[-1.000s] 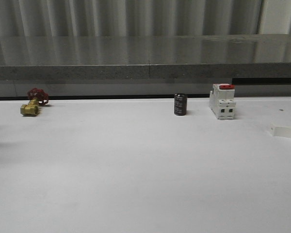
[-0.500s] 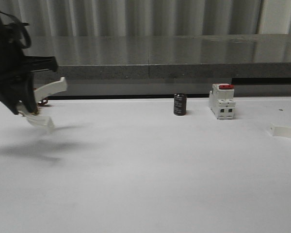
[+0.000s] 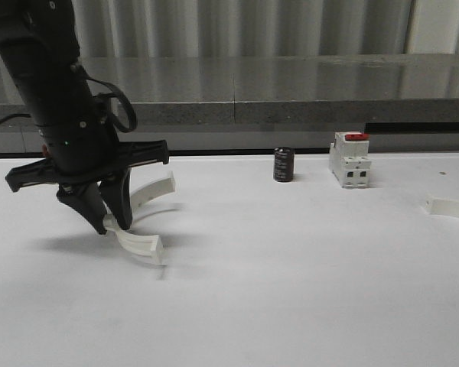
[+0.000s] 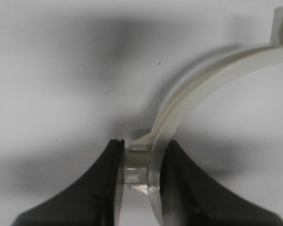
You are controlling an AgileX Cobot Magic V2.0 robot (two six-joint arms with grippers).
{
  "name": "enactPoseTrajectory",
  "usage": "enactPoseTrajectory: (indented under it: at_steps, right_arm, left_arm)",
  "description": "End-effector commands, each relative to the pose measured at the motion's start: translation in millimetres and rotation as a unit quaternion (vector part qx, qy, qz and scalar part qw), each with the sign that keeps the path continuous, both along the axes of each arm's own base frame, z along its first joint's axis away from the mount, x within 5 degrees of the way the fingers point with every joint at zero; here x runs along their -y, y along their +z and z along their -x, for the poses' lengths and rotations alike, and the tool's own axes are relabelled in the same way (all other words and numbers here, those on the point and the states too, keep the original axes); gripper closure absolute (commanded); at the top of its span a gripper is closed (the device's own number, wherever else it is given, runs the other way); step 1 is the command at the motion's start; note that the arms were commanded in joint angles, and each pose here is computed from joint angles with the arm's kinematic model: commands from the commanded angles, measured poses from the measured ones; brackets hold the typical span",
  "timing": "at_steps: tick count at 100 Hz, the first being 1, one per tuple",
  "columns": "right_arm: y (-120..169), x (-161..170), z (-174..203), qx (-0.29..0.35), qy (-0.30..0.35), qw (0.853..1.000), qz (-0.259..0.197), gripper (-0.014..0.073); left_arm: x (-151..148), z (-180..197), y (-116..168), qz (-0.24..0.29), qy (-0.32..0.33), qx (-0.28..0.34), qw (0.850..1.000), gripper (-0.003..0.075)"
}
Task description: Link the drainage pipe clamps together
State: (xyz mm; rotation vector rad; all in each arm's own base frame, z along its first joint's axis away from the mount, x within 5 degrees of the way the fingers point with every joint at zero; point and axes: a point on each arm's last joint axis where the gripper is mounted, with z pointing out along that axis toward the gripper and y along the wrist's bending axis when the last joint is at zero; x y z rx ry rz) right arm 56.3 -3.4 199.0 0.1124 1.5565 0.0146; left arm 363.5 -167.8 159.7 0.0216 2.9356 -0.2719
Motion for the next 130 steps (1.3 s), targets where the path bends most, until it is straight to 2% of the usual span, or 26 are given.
enactPoseTrajectory:
  at_steps: [1, 10, 17, 29, 36, 52, 66, 73, 82, 96, 114, 130]
  right_arm:
    - [13.2, 0.5, 2.5, 0.053, -0.005, 0.999, 0.006, 0.066]
    - [13.2, 0.5, 2.5, 0.053, -0.005, 0.999, 0.006, 0.066]
    - [13.2, 0.5, 2.5, 0.053, -0.005, 0.999, 0.006, 0.066]
    - [13.2, 0.5, 2.5, 0.053, -0.005, 0.999, 0.006, 0.066]
    - [13.2, 0.5, 2.5, 0.053, -0.005, 0.999, 0.006, 0.066]
    - [13.2, 0.5, 2.5, 0.053, -0.005, 0.999, 0.006, 0.066]
    - [13.2, 0.5, 2.5, 0.053, -0.005, 0.999, 0.006, 0.066]
    - [13.2, 0.5, 2.5, 0.053, -0.005, 0.999, 0.006, 0.066]
    - [13.2, 0.5, 2.5, 0.053, -0.005, 0.999, 0.006, 0.066]
    - [13.2, 0.5, 2.5, 0.053, -0.005, 0.999, 0.006, 0.066]
    - [13.2, 0.5, 2.5, 0.053, -0.005, 0.999, 0.006, 0.066]
    - [13.2, 0.5, 2.5, 0.053, -0.005, 0.999, 0.006, 0.066]
  left_arm:
    - [5.3, -3.4, 22.8, 0.024, 0.007, 0.033, 0.999, 0.0714]
    - [5.4, -3.2, 21.0, 0.023, 0.007, 0.029, 0.999, 0.0659]
    - [5.5, -3.0, 21.0, 0.024, 0.008, 0.028, 0.999, 0.0576]
    - [5.0, -1.3, 20.4, 0.02, 0.005, 0.019, 1.0, 0.0384]
    - [4.8, -0.8, 22.9, 0.021, 0.005, 0.021, 1.0, 0.0344]
    - [2.8, 2.4, 49.3, 0.034, 0.003, 0.057, 0.998, 0.0357]
    - [-6.1, 12.4, 90.4, 0.03, -0.011, 0.11, 0.993, 0.0358]
    - [-12.0, 20.2, 111.0, 0.021, -0.019, 0.133, 0.991, 0.0387]
    - [-21.3, 31.8, 135.1, 0.002, -0.03, 0.158, 0.987, 0.0492]
    - [-38.2, 51.5, 167.0, -0.037, -0.042, 0.195, 0.979, 0.0745]
    - [-65.0, 81.1, 197.2, -0.046, -0.027, 0.245, 0.968, 0.0741]
    - [-96.1, 107.3, 204.4, -0.052, -0.003, 0.274, 0.96, 0.0741]
